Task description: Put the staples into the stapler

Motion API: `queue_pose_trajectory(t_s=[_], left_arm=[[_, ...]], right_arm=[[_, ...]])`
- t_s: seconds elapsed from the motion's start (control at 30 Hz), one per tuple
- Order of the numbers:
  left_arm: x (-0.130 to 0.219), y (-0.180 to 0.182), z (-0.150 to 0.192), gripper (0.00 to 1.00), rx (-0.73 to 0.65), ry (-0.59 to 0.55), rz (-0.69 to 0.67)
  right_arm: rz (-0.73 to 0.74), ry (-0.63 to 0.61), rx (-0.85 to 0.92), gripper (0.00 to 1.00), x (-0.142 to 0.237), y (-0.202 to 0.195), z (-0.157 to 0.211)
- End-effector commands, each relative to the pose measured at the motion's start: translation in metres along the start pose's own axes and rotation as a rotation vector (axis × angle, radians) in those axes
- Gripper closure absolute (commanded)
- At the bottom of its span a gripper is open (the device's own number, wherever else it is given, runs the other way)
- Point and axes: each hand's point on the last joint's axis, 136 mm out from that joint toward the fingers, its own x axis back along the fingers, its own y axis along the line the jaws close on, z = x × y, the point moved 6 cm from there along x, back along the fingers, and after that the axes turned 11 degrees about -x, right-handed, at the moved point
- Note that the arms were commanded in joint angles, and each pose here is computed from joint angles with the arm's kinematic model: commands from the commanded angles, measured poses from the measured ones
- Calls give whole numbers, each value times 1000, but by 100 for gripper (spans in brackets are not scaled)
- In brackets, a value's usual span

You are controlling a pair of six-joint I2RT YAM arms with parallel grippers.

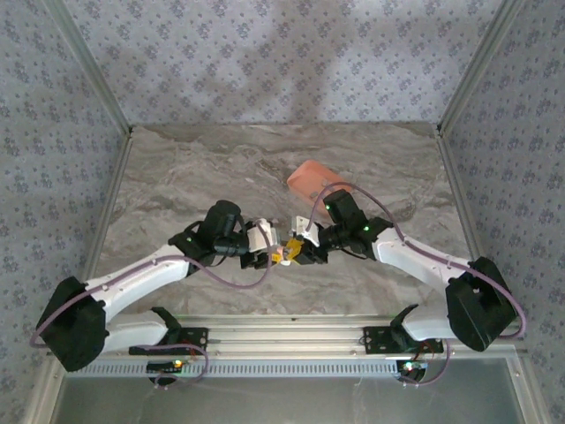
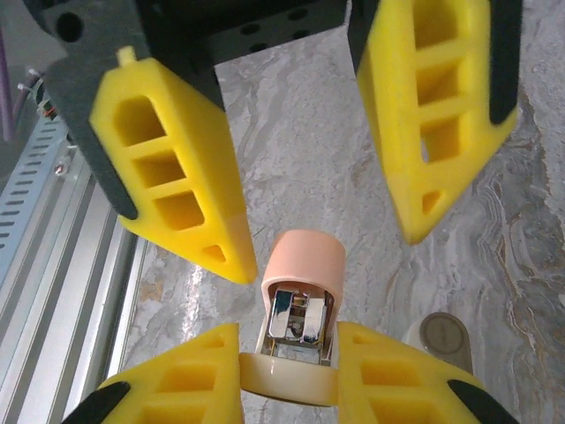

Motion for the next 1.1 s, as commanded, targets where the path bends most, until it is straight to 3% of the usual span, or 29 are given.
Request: queue_pose_trajectory(t_s=[0.0,0.13,0.4,0.53,0.87,0.93,1.07], left_arm=[[-1,-4,-12,49,-50,-43,73],[-3,-4,-13,50,-50,-52,97],[-4,-9,-12,74,-52,-40,162],[1,-10,-10,81,-47,-28,166],[31,-2,-10,81,-12,-36,119],[35,-1,-12,81,-10,-39,117],[40,1,-16,81,-17,-30,122]], right_arm=[[-43,-33,81,90,4,8,-14],[-40,-40,90,91,4,7,-16],[-21,-32,84,91,6,5,-13],[-5,-39,74,91,11,3,-9],[94,-67,-44,87,26,-12,26],[125,-57,-66,84,25,-16,31],[168,-37,-93,69,21,-18,38]])
